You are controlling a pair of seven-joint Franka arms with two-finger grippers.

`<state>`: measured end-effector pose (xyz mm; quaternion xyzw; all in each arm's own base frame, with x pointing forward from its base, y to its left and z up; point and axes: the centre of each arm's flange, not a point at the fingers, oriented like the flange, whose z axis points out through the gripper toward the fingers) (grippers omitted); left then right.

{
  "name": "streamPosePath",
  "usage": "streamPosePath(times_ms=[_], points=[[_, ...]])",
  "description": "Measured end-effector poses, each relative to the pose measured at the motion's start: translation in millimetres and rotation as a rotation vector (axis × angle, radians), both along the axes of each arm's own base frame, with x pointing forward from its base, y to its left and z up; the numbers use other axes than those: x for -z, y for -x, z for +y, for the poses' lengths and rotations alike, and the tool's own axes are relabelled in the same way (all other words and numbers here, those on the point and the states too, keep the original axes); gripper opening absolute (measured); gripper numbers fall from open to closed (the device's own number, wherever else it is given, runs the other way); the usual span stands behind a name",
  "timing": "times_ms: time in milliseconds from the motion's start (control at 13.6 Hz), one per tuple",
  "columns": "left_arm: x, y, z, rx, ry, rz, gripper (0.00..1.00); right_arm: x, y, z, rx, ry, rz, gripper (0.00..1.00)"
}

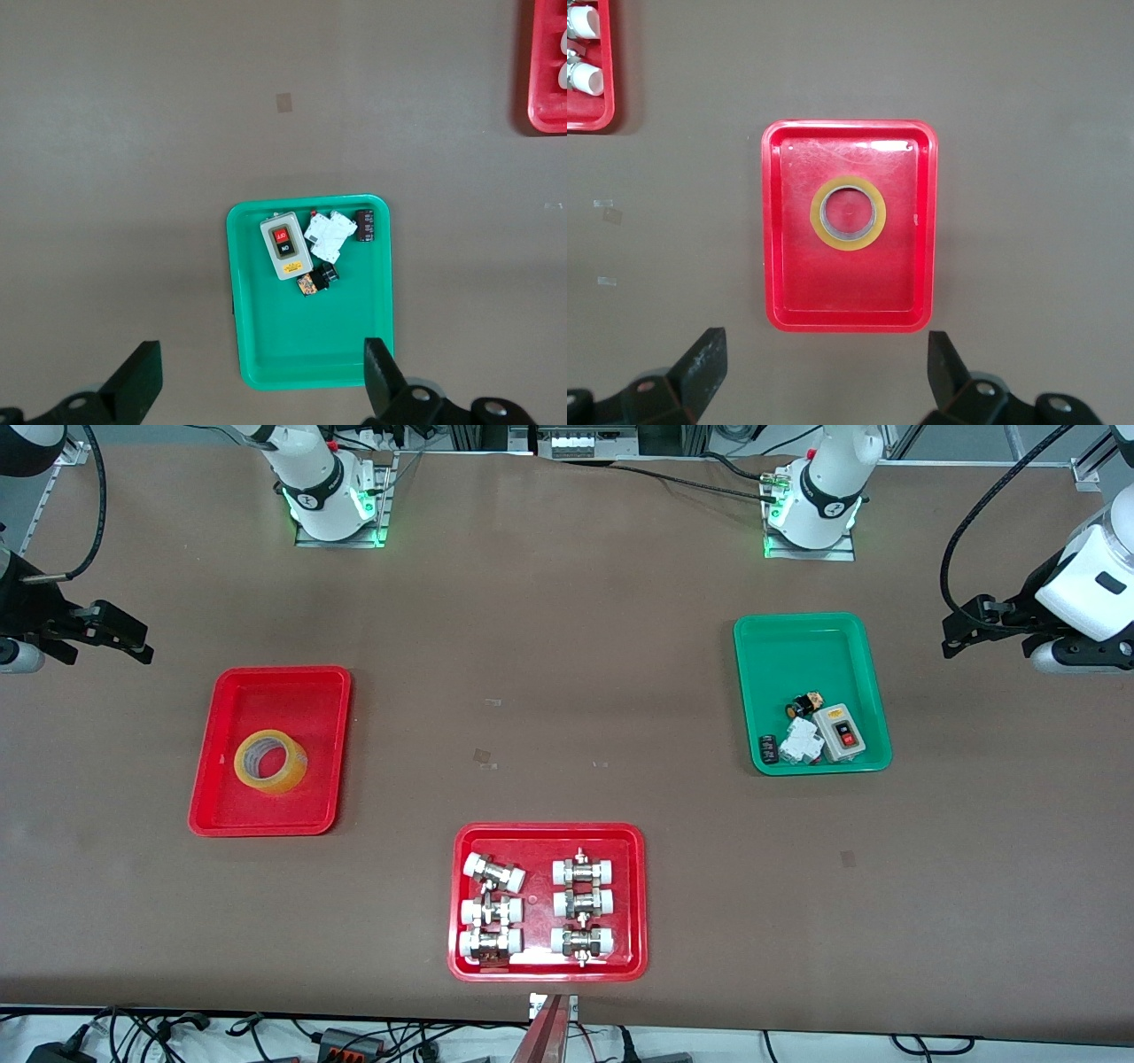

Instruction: Left arm passes tape to right arm into tray

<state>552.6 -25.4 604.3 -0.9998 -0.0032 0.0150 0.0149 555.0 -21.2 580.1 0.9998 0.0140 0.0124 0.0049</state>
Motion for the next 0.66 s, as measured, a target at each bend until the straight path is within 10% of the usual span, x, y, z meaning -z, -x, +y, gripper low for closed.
streamPosePath(times_ms=[664], points=[[0.0,0.0,0.0,0.000,0.000,0.000,1.00,3.3,3.4,1.7,0.013,-0.001,0.033,1.00]])
